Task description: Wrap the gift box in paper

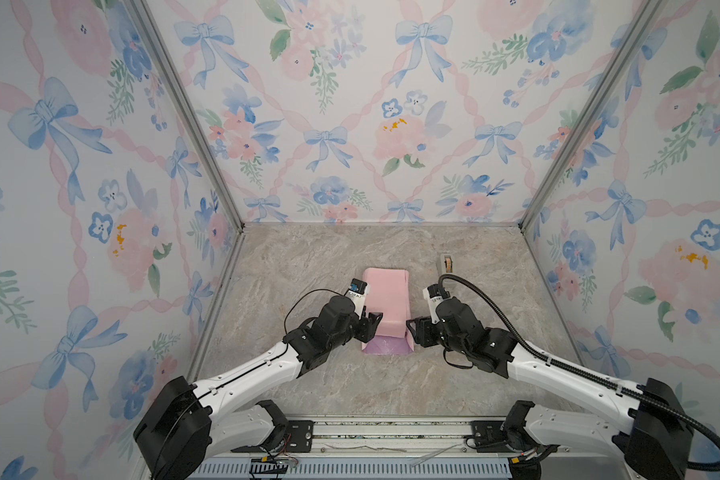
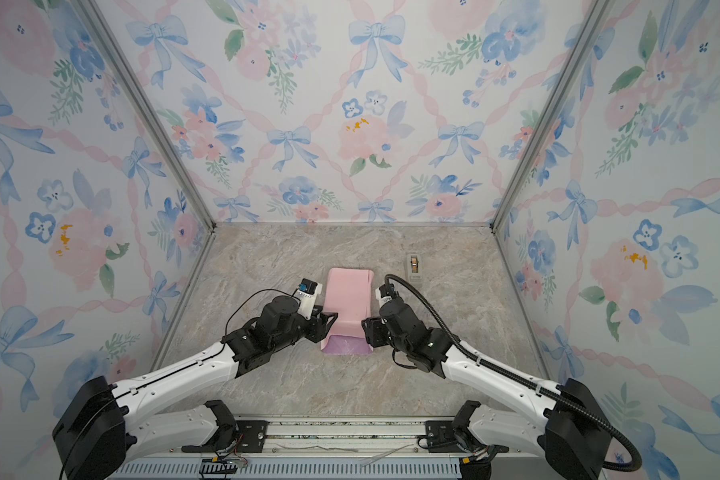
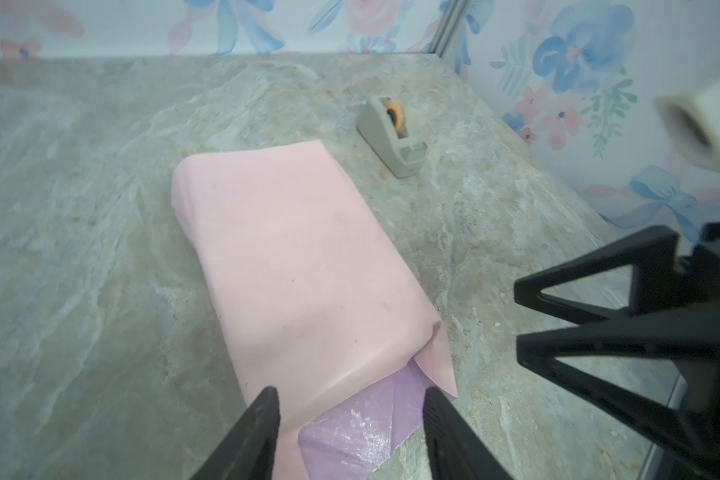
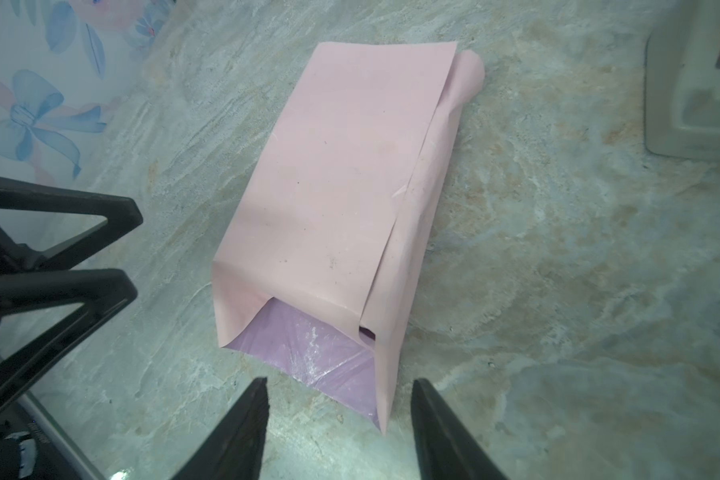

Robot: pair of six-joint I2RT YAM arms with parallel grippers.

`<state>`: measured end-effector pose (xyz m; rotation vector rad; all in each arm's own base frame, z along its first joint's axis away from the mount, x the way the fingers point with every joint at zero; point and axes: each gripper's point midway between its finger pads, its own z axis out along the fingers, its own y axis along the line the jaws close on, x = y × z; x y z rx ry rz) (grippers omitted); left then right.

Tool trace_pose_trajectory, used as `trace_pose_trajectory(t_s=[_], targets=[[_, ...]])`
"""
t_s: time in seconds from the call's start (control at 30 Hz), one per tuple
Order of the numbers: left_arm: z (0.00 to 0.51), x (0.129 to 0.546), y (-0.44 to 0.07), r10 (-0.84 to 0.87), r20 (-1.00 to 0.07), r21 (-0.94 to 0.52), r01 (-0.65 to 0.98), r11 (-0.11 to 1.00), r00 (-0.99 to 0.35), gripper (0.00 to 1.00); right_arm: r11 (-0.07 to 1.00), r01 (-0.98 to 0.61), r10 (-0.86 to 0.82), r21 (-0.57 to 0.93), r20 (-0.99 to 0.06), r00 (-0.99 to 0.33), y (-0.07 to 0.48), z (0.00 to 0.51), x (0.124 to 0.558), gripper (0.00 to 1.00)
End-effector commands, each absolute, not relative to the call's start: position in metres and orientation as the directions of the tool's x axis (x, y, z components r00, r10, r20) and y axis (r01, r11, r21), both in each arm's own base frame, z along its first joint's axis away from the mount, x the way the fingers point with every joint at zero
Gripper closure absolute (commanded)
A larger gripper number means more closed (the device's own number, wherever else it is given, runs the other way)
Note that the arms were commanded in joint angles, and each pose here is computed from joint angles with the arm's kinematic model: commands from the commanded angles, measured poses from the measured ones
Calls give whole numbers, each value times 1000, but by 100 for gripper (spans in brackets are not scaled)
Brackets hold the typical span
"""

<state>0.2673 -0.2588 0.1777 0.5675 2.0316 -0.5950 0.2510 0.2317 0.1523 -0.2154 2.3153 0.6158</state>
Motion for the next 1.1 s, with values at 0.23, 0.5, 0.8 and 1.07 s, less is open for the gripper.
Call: trace_pose_trajectory(t_s=[0.23,0.5,0.8,1.07], targets=[[170,261,-302,661,-721,463,854,237,208,25,853,-134,142,505,-470,-871,203,105,254,45],[133,288,-318,763,-599,526,838,146,243,17,838,-76,177,541,-400,-899,212,76,264,48],[107,303,-319,805,-552,543,826,150,217,25,856,-38,189,515,-381,-905,208,55,267,55],[95,300,-319,798,-573,516,839,175,186,35,850,-26,204,526,-374,-905,212,45,270,60]])
